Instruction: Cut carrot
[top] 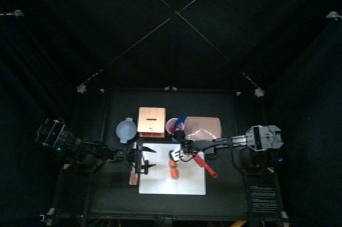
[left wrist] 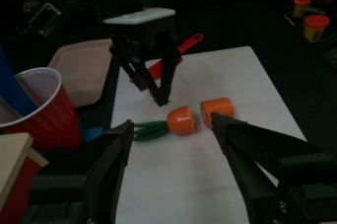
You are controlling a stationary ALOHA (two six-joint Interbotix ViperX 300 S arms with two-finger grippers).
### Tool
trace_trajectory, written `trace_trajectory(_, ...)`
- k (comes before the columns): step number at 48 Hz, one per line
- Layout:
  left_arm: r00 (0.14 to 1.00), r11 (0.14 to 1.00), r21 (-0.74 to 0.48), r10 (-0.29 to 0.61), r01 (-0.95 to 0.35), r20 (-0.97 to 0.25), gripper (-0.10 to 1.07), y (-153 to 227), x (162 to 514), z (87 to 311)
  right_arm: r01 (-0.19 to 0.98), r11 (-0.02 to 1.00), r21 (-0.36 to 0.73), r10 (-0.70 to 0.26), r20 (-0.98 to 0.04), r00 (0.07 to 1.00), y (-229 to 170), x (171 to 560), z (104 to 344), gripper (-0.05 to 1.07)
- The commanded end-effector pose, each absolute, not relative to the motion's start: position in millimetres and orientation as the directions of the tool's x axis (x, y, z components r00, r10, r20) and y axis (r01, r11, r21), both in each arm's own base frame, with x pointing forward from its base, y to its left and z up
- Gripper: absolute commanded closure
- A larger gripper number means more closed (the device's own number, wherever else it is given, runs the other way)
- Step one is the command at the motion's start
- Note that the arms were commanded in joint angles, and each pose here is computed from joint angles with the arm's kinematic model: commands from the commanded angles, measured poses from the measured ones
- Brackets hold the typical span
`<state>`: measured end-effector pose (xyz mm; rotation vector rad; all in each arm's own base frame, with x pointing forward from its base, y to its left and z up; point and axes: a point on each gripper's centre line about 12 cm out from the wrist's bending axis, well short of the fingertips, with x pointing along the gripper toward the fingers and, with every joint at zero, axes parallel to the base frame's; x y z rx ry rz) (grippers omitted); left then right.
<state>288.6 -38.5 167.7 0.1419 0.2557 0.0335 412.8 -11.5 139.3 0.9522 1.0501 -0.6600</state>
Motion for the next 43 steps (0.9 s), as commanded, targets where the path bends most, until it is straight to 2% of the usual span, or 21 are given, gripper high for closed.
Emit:
trace_trajectory(1,0.972,0.99,0.136,0.061,-0.03,-0.228,0.02,-36.7,288.1,173.3,0.808,0.46,0.368,-0.018,-0.906,0.423,-11.2,423.5,157.4,0.06)
trace_trajectory(10,0.972,0.991,0.132,0.065,-0.035,-0.227,0.02,-35.7,285.7,173.5,0.801,0.473,0.367,-0.022,-0.904,0.427,-9.4,425.2,163.6,0.06)
trace_trajectory(14,0.972,0.991,0.133,0.064,-0.034,-0.224,0.02,-35.8,285.6,174.4,0.788,0.493,0.369,-0.033,-0.897,0.441,-9.5,422.4,173.9,0.06)
trace_trajectory(26,0.975,0.991,0.129,0.062,-0.035,-0.214,0.02,-35.1,281.5,177.0,0.67,0.667,0.326,-0.096,-0.854,0.511,-6.3,385.6,218.3,0.06)
trace_trajectory(33,0.976,0.991,0.127,0.062,-0.036,-0.207,0.02,-35.0,281.1,179.2,0.599,0.734,0.322,-0.1,-0.82,0.563,2.9,357.8,219.5,0.06)
trace_trajectory(43,0.977,0.992,0.123,0.062,-0.038,-0.203,0.02,-35.2,282.2,180.5,0.524,0.749,0.405,-0.069,-0.739,0.67,5.2,328.7,226.2,0.08)
